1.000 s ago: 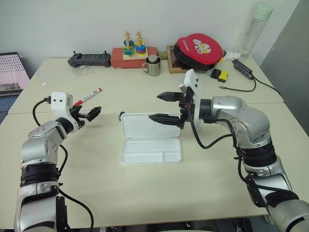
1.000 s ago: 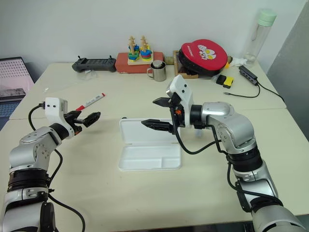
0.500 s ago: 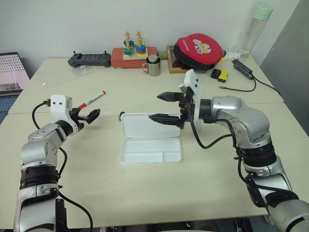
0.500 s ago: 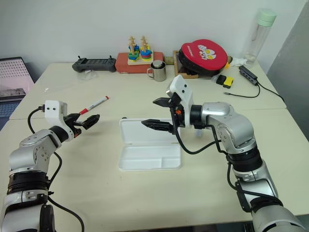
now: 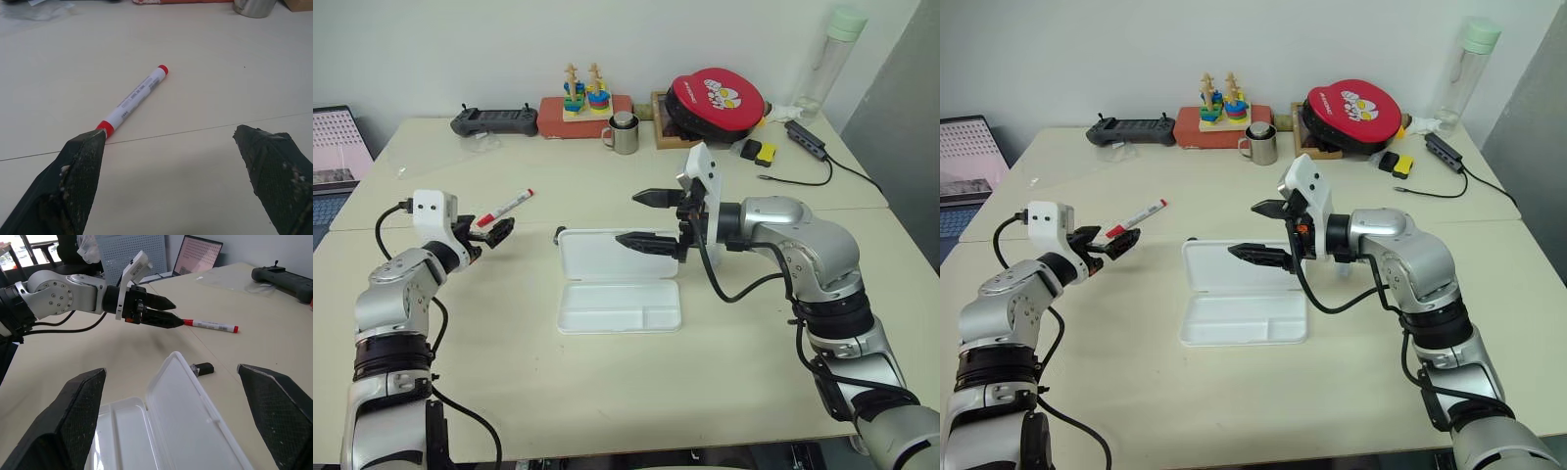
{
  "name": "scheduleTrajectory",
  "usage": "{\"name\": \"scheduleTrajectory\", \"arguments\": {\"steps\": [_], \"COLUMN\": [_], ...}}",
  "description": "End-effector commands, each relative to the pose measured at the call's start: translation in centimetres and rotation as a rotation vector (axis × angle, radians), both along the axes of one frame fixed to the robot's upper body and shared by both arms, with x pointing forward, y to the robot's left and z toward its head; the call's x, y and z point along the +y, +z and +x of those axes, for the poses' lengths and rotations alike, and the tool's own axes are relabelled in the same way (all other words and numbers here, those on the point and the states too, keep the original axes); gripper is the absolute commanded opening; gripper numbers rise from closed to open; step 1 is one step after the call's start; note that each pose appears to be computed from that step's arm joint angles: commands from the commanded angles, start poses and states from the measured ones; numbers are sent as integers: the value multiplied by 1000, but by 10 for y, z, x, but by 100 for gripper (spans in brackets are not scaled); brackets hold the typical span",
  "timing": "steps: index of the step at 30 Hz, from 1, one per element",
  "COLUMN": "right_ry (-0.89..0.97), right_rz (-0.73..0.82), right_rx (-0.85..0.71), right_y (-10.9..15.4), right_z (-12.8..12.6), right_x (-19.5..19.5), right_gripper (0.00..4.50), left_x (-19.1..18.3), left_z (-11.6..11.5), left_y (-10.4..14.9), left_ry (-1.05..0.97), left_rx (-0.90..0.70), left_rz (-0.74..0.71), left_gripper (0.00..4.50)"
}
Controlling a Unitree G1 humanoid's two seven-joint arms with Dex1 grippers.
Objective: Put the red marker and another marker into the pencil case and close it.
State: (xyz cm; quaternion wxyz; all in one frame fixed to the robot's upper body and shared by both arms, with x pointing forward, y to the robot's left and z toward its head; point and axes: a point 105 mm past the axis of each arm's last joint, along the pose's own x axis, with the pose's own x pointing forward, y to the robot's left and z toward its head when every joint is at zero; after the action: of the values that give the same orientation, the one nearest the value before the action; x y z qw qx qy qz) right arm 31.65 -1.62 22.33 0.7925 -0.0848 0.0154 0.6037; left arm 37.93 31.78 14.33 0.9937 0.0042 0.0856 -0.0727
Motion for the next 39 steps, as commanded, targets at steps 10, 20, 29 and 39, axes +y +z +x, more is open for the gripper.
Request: {"name": "scheduleTrajectory", "arguments": {"steps": [10, 20, 29, 39], "right_ry": [-7, -35, -43, -54], "right_rz": [24, 25, 27, 29], "right_rx": [-48, -49, -49, -42], "right_y": [10, 11, 11, 10], "right_z": [-3, -2, -2, 0], "right_x": [-1, -6, -7, -8], "right_gripper": [450, 450, 450, 450], "left_x": [9, 0, -11, -20], "left_z": [27, 26, 29, 21], "left_y": [-12, -40, -39, -52], "left_ry": [3, -41, -86, -135], "left_rx": [52, 180, 179, 203], "left_rz": [76, 76, 32, -12], "left_gripper": [447, 447, 374, 174]}}
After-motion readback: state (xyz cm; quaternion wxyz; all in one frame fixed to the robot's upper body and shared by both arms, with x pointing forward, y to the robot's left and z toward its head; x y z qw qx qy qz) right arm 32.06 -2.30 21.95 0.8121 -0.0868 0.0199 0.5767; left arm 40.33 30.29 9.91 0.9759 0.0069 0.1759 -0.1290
